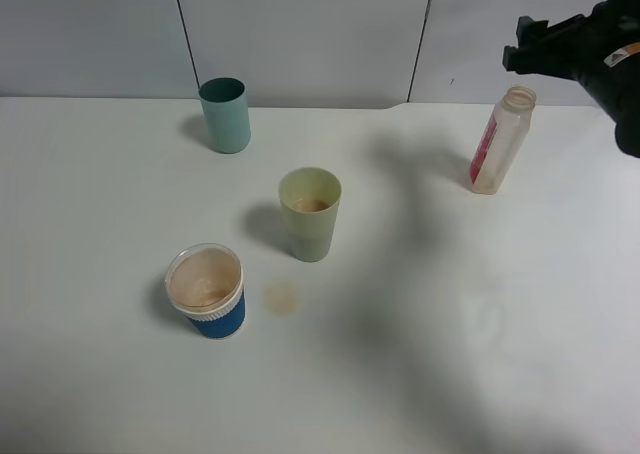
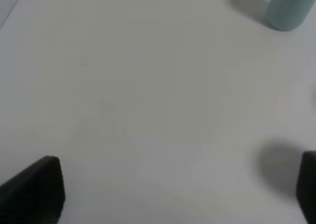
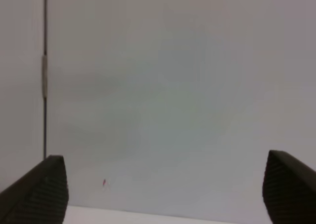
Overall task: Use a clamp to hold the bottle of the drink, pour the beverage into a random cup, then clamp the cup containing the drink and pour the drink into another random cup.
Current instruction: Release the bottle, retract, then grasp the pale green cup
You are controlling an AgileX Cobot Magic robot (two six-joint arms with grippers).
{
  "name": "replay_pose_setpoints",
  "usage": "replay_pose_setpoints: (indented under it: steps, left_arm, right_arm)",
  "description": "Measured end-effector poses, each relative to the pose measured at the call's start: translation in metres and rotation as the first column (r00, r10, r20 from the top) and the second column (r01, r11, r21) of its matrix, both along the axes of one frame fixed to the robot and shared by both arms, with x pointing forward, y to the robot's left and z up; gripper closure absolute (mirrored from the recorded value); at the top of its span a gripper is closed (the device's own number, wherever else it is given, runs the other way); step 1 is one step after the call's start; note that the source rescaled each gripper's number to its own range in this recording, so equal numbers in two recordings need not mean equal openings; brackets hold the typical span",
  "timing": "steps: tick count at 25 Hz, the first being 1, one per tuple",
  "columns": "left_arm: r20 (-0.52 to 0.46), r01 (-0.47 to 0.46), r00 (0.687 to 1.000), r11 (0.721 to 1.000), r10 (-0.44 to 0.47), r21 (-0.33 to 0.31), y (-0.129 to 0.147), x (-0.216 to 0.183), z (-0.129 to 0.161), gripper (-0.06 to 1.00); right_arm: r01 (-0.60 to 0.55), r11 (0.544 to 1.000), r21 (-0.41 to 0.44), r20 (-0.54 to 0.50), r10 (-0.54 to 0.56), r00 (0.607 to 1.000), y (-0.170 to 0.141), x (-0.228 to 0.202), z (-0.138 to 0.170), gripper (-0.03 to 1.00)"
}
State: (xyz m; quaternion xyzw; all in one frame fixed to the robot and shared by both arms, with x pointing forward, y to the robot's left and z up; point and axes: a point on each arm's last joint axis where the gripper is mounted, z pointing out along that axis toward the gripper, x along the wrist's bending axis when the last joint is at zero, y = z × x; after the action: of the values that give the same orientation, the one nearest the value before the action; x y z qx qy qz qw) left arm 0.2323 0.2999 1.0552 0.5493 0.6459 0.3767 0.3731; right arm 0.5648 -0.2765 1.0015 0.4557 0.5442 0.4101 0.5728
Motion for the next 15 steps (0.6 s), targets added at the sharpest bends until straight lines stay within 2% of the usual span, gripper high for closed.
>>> replay_pose_setpoints:
  steps: [6,9,10,13,15]
  left_arm:
    - [0.0,0.0,1.0,1.0,0.0,0.0,0.0,0.0,0.0,-0.01]
    - [0.0,0.0,1.0,1.0,0.0,0.0,0.0,0.0,0.0,-0.01]
    - [0.0,0.0,1.0,1.0,0.0,0.0,0.0,0.0,0.0,-0.01]
    - [0.0,0.0,1.0,1.0,0.0,0.0,0.0,0.0,0.0,-0.01]
    - [0.0,0.0,1.0,1.0,0.0,0.0,0.0,0.0,0.0,-0.01]
  right_arm:
    - [-0.035,0.999,0.03,-0.016,0.035,0.999,0.001,-0.021,0.038,0.34]
    - [-0.047,0.998,0.042,0.038,0.046,0.998,0.0,-0.037,0.064,0.34]
    - [-0.047,0.998,0.042,0.038,0.046,0.998,0.0,-0.037,0.064,0.34]
    - [-0.053,0.997,0.049,0.126,0.047,0.991,-0.002,-0.054,0.09,0.34]
    - [-0.057,0.997,0.051,0.13,0.05,0.99,-0.002,-0.057,0.093,0.34]
